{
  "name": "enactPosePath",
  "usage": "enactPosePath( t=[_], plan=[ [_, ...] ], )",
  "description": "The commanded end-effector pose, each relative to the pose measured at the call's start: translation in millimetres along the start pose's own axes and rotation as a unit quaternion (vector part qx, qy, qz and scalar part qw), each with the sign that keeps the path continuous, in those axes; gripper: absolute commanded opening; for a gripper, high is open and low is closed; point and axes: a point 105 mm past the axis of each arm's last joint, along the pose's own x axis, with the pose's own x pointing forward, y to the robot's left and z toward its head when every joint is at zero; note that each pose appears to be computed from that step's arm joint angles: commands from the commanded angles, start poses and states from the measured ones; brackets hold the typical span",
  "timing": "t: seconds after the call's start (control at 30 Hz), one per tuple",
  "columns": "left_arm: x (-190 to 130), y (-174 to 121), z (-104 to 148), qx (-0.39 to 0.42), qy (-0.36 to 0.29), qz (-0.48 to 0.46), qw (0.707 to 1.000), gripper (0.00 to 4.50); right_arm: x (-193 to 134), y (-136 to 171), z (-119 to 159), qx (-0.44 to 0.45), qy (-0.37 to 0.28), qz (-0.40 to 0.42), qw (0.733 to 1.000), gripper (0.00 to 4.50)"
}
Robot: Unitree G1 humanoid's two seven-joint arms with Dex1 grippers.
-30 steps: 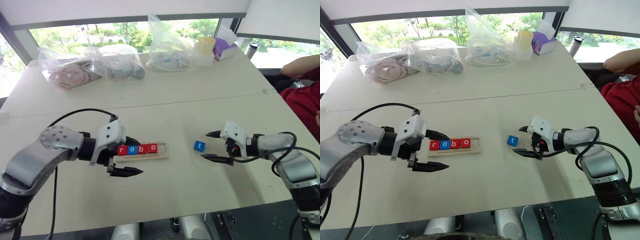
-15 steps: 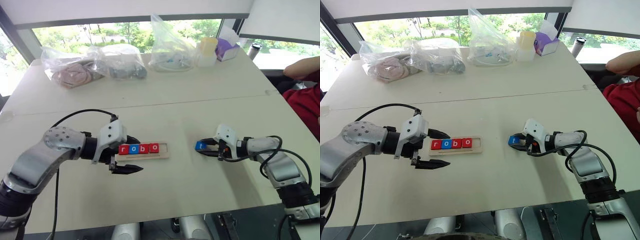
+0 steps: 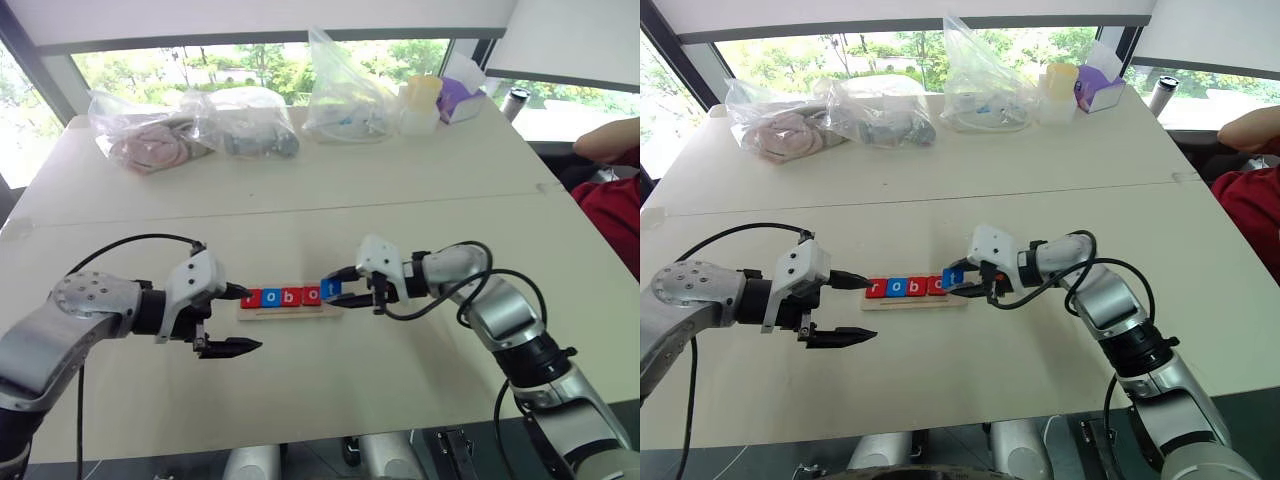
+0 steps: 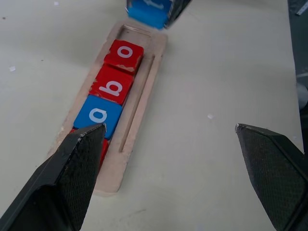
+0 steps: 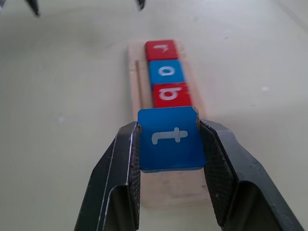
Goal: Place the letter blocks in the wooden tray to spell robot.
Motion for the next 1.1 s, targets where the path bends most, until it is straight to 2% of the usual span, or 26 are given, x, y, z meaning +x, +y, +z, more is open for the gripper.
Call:
enactPosePath(
  t=[0.03, 0.33, 0.53, 0.67, 1.03, 1.1],
  plan=[
    [-3, -4, 9, 0.018, -0.012, 0.011, 1.000, 4.50, -1, -8, -7, -0.028, 0.032, 0.010, 0.999, 1.19],
    [0, -5, 11, 0.013, -0.020, 0.015, 1.000, 4.50, 0, -21, -12, -0.040, 0.044, 0.013, 0.998, 1.19],
    [2, -3, 11, 0.013, -0.023, 0.018, 0.999, 4.50, 7, -18, -9, -0.026, 0.027, 0.021, 0.999, 1.19],
    [1, 0, 16, -0.005, -0.047, 0.022, 0.999, 4.50, 12, -18, -5, -0.022, 0.019, 0.018, 0.999, 1.19],
    [5, 0, 13, -0.001, -0.039, 0.028, 0.999, 4.50, 22, -21, -7, -0.021, 0.019, 0.016, 0.999, 1.19],
    [5, 0, 13, -0.001, -0.039, 0.028, 0.999, 4.50, 22, -22, -8, -0.020, 0.017, 0.013, 1.000, 2.24]
  ],
)
